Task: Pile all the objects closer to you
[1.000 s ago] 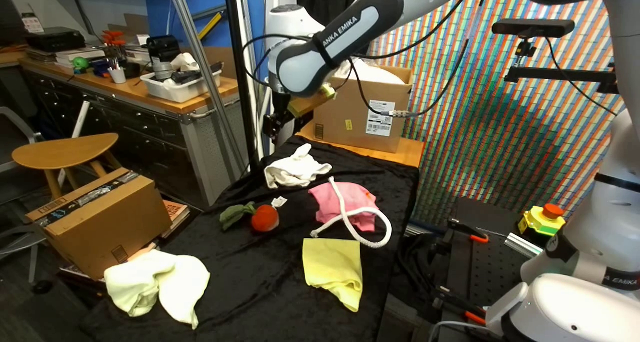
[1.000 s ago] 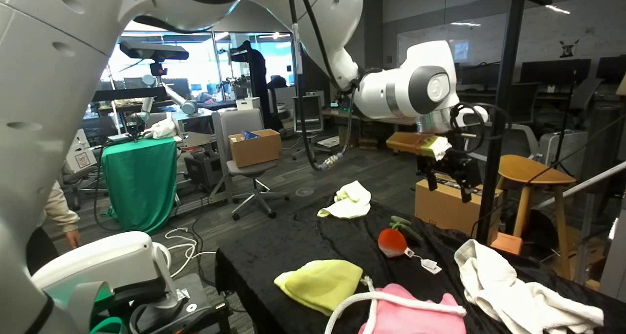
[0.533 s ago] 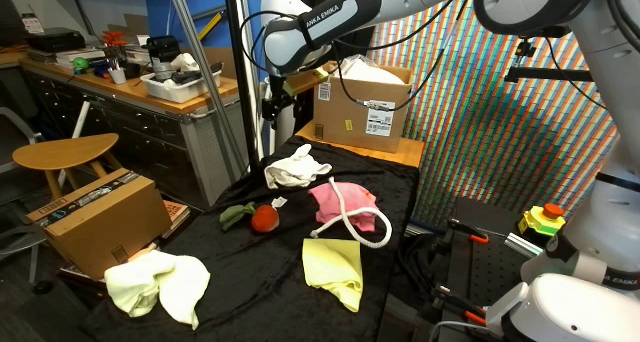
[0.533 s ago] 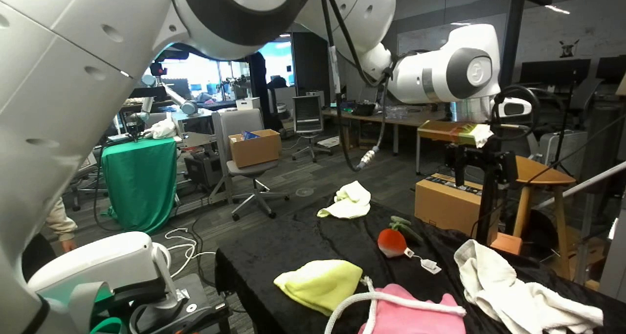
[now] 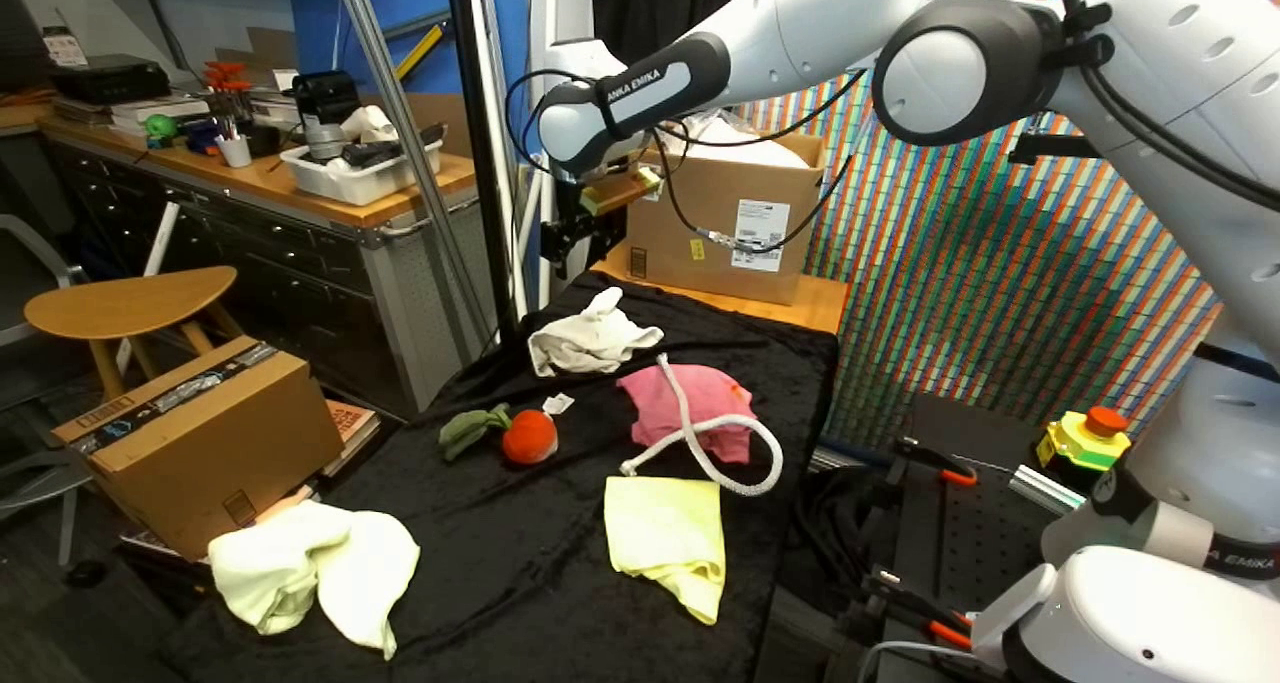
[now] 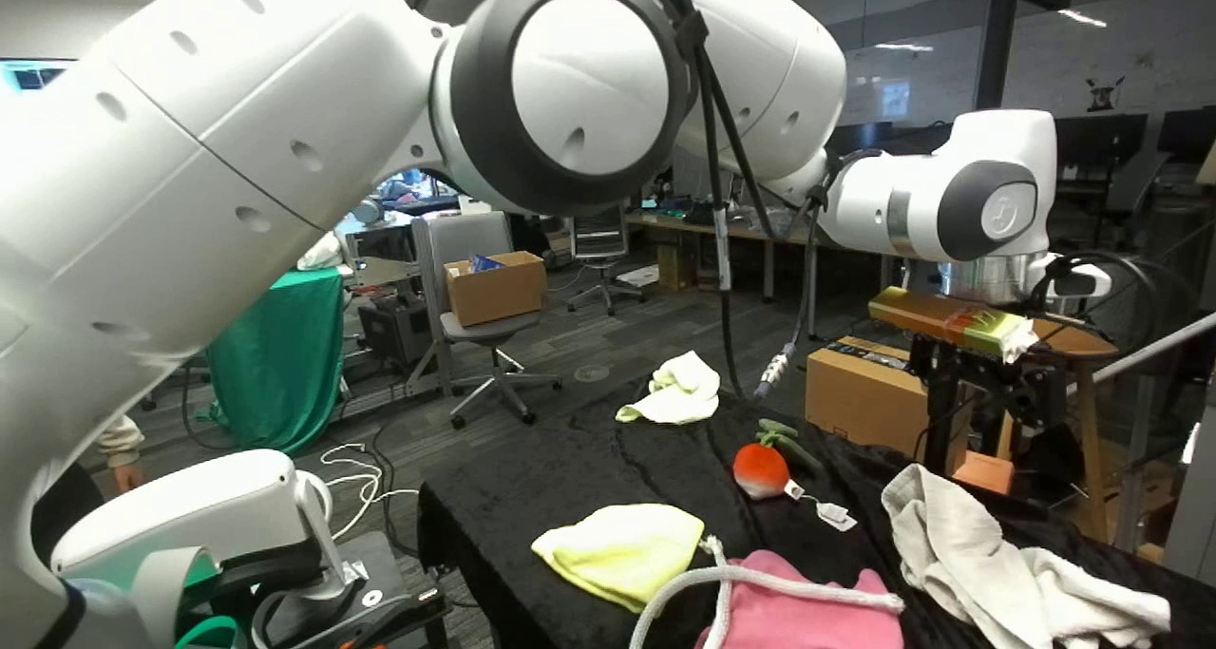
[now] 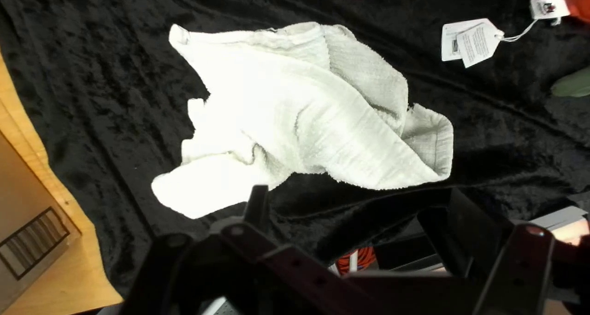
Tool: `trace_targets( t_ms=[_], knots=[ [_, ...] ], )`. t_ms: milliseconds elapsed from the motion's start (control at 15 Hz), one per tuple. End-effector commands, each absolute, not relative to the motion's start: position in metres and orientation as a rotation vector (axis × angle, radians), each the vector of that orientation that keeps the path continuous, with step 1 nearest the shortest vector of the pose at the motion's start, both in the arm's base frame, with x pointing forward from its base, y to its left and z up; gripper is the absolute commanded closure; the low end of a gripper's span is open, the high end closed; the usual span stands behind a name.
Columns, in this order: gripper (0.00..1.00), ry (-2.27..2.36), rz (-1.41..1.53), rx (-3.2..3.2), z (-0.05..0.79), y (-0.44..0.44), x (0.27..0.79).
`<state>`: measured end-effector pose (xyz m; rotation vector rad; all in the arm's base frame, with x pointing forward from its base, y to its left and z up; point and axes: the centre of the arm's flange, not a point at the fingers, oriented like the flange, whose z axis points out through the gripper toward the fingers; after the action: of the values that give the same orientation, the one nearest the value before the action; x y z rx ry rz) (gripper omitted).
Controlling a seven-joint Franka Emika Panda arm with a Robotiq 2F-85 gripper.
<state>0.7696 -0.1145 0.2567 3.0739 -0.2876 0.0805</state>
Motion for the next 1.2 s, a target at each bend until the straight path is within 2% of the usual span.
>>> trace_targets(
  t_ms=[0, 667, 1133],
  knots=[
    [0.00, -0.201, 0.138, 3.141, 0.237, -0.116, 0.803],
    [0.00, -0.113, 0.071, 3.112, 0.168, -0.106, 0.797],
    [0.00, -0.148, 0.140, 3.111, 0.148, -0.112, 0.784]
  ],
)
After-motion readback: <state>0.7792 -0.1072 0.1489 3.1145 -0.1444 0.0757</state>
